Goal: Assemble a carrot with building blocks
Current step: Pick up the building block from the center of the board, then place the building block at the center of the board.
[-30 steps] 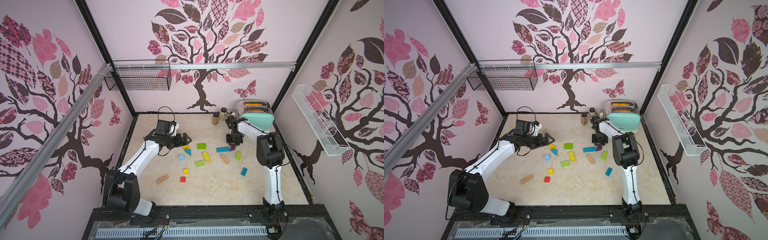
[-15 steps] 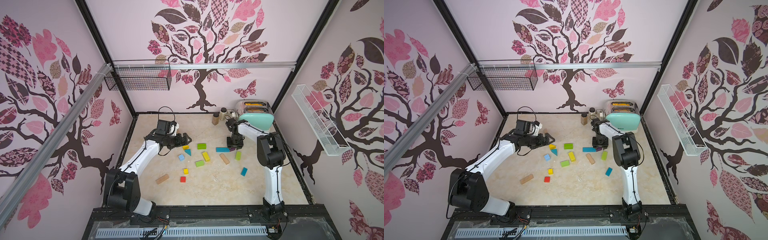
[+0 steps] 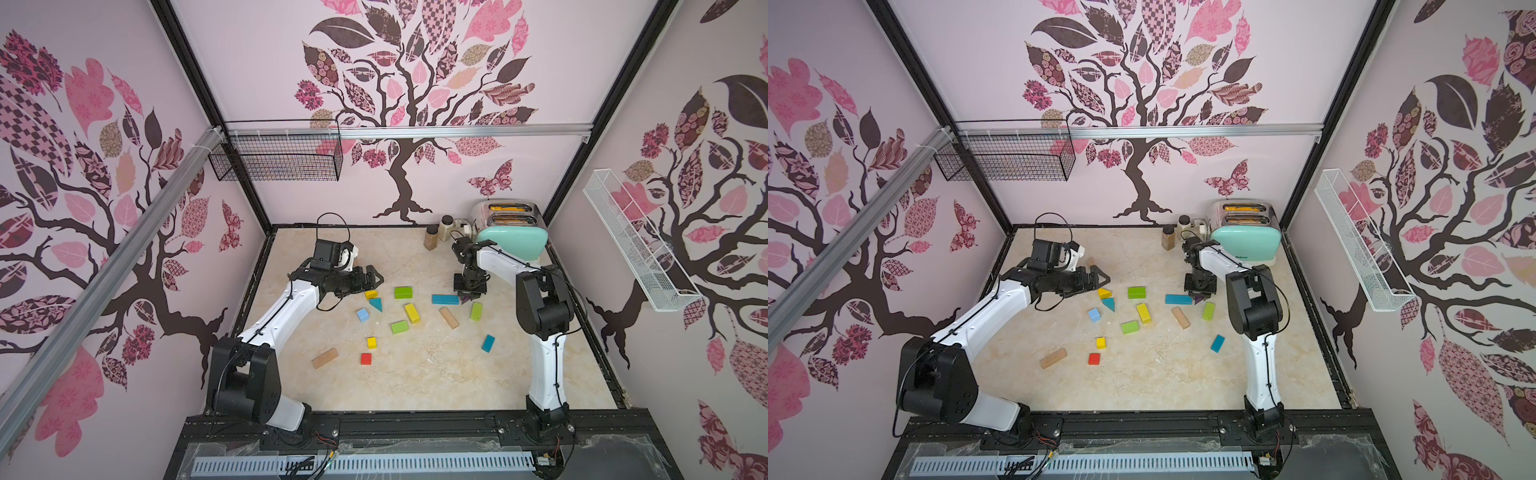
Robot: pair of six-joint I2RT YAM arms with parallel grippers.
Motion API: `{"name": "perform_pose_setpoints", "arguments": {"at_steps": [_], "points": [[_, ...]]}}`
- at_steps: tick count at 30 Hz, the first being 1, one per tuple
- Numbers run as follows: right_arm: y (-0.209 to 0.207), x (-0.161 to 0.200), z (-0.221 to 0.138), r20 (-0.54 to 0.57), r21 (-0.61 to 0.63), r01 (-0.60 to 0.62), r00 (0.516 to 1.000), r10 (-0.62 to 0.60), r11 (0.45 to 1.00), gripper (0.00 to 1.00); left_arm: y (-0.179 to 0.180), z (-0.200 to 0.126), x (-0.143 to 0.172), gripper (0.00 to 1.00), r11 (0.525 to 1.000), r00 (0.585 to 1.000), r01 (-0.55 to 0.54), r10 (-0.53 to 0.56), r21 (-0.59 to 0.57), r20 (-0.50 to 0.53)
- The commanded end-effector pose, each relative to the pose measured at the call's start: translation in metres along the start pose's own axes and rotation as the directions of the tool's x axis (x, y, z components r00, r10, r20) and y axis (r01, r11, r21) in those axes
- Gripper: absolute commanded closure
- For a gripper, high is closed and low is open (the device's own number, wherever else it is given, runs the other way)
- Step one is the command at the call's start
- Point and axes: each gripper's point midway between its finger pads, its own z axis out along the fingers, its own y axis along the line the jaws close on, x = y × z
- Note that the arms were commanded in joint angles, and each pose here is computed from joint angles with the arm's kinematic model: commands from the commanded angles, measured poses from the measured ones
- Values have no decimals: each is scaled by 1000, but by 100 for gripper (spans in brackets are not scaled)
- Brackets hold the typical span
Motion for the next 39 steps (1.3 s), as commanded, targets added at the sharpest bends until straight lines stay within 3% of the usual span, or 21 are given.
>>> {"name": "perform_pose_setpoints", "arguments": {"at_steps": [1,6,11,16,29,32,39], "points": [[-1,-15,-23,69,-10,-19,997,20,1000,82,-4,2,-6,2,1000,1000,-17,17,16,8],[1,-30,-49,129,-20,-43,991,45,999,84,-9,1,-6,2,999,999,-31,31,22,7],[18,-42,-59,139,-107,-98,984,113,989,84,-12,-1,-5,2,999,999,-48,48,16,3],[28,-50,-45,114,-147,-181,974,198,973,83,-10,0,-4,2,998,998,-57,57,-5,-3],[26,-62,-12,110,-109,-318,938,329,942,82,19,6,4,2,987,998,-24,13,-157,-69],[27,-61,-9,101,-105,-326,936,336,940,77,27,11,8,2,983,996,-14,-3,-182,-91],[30,-59,-9,86,-125,-317,941,328,940,54,42,20,13,2,970,992,6,-36,-242,-122]]}}
